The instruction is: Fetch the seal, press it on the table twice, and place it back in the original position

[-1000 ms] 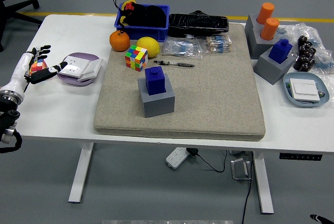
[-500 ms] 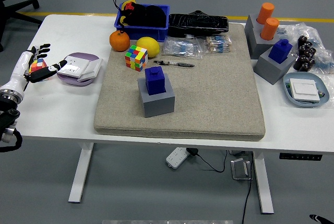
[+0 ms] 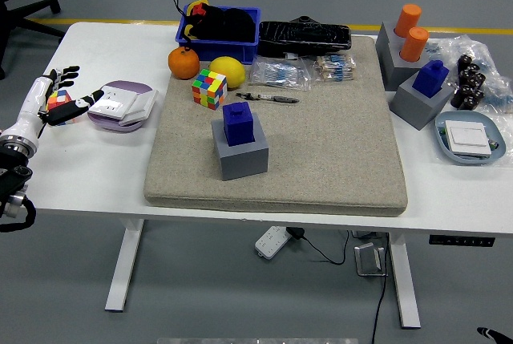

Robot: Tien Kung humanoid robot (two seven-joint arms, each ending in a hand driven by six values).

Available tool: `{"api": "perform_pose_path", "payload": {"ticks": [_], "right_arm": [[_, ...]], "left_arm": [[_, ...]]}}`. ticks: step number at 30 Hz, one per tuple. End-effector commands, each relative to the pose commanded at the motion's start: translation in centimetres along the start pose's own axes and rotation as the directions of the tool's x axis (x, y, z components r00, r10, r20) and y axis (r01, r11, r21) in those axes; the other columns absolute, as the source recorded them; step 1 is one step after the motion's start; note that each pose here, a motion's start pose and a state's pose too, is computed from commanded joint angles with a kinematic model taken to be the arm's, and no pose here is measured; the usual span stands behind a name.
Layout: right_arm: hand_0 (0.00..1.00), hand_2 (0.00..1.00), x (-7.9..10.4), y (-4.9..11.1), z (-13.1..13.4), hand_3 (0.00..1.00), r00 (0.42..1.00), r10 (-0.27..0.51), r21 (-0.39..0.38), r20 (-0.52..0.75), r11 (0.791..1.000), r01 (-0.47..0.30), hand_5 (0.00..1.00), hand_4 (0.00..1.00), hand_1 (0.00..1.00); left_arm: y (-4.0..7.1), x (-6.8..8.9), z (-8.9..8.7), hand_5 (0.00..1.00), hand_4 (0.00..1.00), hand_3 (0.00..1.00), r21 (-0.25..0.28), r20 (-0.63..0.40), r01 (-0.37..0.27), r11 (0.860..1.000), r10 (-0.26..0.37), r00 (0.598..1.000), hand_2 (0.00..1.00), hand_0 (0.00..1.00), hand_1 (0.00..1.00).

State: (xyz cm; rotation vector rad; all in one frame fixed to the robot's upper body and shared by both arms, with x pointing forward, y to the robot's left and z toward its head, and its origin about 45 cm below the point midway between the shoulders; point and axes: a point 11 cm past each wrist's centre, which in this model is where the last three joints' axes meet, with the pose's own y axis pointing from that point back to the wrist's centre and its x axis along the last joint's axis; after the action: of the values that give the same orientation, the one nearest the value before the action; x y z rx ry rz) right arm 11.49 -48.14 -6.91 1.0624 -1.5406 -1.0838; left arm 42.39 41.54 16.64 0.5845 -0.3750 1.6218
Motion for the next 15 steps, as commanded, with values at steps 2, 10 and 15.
{"api": "perform_pose_path", "payload": {"ticks": [2, 10, 15], "right_arm": [[0.853, 0.705, 0.04, 0.00, 0.05, 0.739, 1.000, 0.000, -0.002, -0.001, 1.000, 0.000, 0.562, 0.787, 0.767], [0.853, 0.706, -0.17, 0.01, -0.28, 0.739, 1.000, -0.003, 0.007, 0.003, 1.000, 0.003, 0.563, 0.787, 0.767], [0.853, 0.705, -0.01, 0.05, -0.29, 0.739, 1.000, 0.000, 0.006, 0.000, 1.000, 0.000, 0.563, 0.788, 0.766]], "left_arm": [[-0.06, 0.01, 0.13, 0.409, 0.885, 0.844, -0.003, -0.001, -0.001, 1.000, 0.001, 1.000, 0.853, 0.923, 0.843], [-0.07, 0.19, 0.12, 0.409, 0.883, 0.844, -0.003, 0.002, -0.003, 1.000, 0.003, 1.000, 0.852, 0.922, 0.844], [-0.15, 0.13, 0.32, 0.409, 0.883, 0.844, -0.008, 0.001, -0.002, 1.000, 0.002, 1.000, 0.851, 0.921, 0.843]]}}
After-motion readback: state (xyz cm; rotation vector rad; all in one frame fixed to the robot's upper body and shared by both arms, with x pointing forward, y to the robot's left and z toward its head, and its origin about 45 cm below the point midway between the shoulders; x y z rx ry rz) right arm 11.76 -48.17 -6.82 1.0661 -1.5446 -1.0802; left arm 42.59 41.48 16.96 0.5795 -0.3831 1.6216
